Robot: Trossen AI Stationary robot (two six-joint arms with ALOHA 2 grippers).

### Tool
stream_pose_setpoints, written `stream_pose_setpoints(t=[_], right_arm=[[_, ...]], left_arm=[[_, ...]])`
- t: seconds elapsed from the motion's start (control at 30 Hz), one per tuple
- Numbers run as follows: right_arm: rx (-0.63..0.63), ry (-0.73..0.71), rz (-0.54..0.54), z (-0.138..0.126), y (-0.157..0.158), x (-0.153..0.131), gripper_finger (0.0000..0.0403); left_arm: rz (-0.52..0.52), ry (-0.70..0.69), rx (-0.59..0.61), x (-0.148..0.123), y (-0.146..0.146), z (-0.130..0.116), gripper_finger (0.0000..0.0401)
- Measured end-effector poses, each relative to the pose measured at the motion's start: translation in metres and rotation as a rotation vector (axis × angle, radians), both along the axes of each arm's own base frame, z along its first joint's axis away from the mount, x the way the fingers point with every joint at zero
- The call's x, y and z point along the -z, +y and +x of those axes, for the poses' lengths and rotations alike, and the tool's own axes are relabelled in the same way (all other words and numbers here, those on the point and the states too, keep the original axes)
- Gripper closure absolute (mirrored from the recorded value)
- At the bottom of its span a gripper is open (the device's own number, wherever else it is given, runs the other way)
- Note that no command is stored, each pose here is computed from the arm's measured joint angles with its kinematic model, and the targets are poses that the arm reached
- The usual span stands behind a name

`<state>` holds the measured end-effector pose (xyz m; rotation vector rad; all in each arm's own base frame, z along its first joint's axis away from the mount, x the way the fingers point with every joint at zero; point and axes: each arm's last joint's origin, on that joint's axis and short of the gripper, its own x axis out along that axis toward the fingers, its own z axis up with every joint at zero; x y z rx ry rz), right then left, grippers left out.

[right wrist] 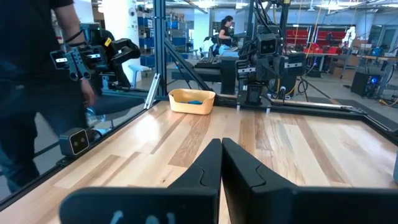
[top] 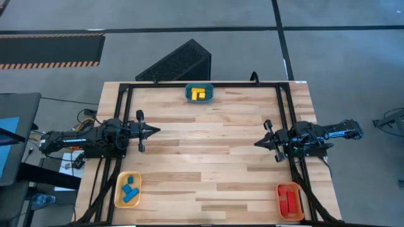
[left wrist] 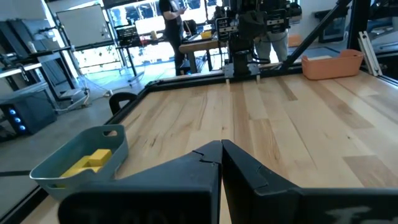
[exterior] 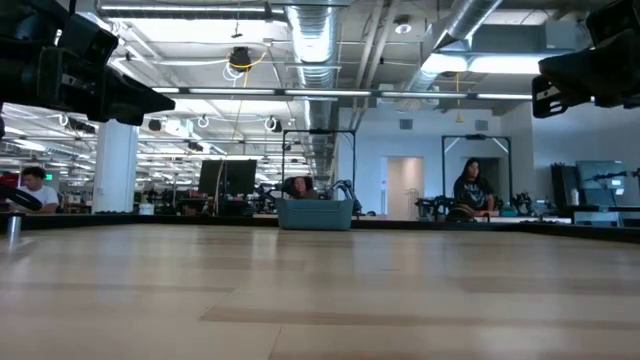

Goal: Sort & place blocks by color
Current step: Return to Home Position

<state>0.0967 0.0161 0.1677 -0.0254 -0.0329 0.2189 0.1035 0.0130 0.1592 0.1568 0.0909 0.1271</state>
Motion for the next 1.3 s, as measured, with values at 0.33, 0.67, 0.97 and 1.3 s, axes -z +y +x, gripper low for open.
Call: stream_pose_setpoints(t=[0.33, 0.67, 0.97, 1.3], right_arm=[[0.0, 0.0, 0.0, 0.0, 0.0, 0.0, 0.0376], [0.0, 0.001, 0.0, 0.0, 0.0, 0.0001, 0.0375], [0.0, 0.001, 0.0, 0.0, 0.0, 0.0001, 0.0376], [0.0, 0.001, 0.0, 0.0, 0.0, 0.0001, 0.0374]], left_arm=[[0.0, 0.0, 0.0, 0.0, 0.0, 0.0, 0.0401], [-0.001, 0.0, 0.019, 0.0001, -0.0019, 0.0002, 0.0401], [-0.001, 0.0, 0.019, 0.0, -0.002, 0.0002, 0.0401], [0.0, 0.0, 0.019, 0.0, -0.002, 0.0002, 0.0401]])
